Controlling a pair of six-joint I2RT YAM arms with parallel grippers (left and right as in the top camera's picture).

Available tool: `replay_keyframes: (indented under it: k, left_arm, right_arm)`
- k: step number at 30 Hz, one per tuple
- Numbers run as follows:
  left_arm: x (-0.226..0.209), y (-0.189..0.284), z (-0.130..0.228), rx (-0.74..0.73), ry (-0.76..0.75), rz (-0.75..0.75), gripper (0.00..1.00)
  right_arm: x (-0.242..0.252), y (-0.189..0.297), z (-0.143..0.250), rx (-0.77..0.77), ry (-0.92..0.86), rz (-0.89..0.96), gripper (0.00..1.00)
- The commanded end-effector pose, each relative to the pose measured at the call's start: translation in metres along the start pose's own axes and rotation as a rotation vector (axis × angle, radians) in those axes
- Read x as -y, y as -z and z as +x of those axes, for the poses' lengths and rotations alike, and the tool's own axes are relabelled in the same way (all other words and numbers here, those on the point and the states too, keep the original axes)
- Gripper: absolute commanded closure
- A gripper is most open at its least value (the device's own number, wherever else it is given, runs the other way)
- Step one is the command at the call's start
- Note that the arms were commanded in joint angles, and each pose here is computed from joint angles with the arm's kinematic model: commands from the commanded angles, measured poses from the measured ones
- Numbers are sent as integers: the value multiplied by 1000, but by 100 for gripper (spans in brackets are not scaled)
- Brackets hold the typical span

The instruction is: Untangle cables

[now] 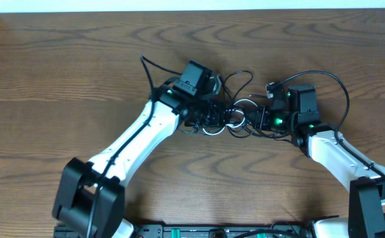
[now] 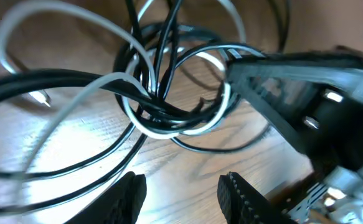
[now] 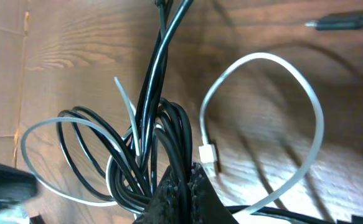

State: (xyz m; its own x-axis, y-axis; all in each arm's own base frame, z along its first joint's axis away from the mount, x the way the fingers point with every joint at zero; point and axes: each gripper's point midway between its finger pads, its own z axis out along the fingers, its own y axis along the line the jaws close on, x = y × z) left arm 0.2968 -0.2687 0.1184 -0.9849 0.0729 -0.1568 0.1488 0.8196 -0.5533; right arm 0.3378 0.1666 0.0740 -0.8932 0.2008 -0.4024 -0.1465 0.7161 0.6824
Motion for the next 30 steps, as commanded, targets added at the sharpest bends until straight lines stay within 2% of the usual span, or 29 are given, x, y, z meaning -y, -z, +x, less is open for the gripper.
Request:
replay_keyframes:
  k: [1, 5, 9, 14, 19, 26, 30]
  left_arm:
    - [-4, -22, 5, -47, 154, -13, 54]
    - [-8, -32, 0, -41, 225, -19, 53]
    - [-27, -35, -10, 31, 412, -111, 53]
    - [-30, -34, -15, 70, 615, -118, 53]
    - [-31, -34, -16, 78, 623, -119, 53]
    - [-28, -35, -20, 98, 767, -98, 53]
    - [-24, -37, -17, 91, 778, -99, 53]
  right_arm:
    - [-14, -3, 1, -4, 44, -52, 99]
    - [-17, -3, -1, 5, 56, -59, 99]
    - [-18, -3, -3, 13, 66, -63, 99]
    - [-18, -3, -3, 14, 89, -63, 99]
    - [-18, -3, -3, 14, 89, -64, 99]
    - [-19, -3, -4, 15, 91, -65, 99]
    - [-19, -3, -4, 15, 91, -65, 99]
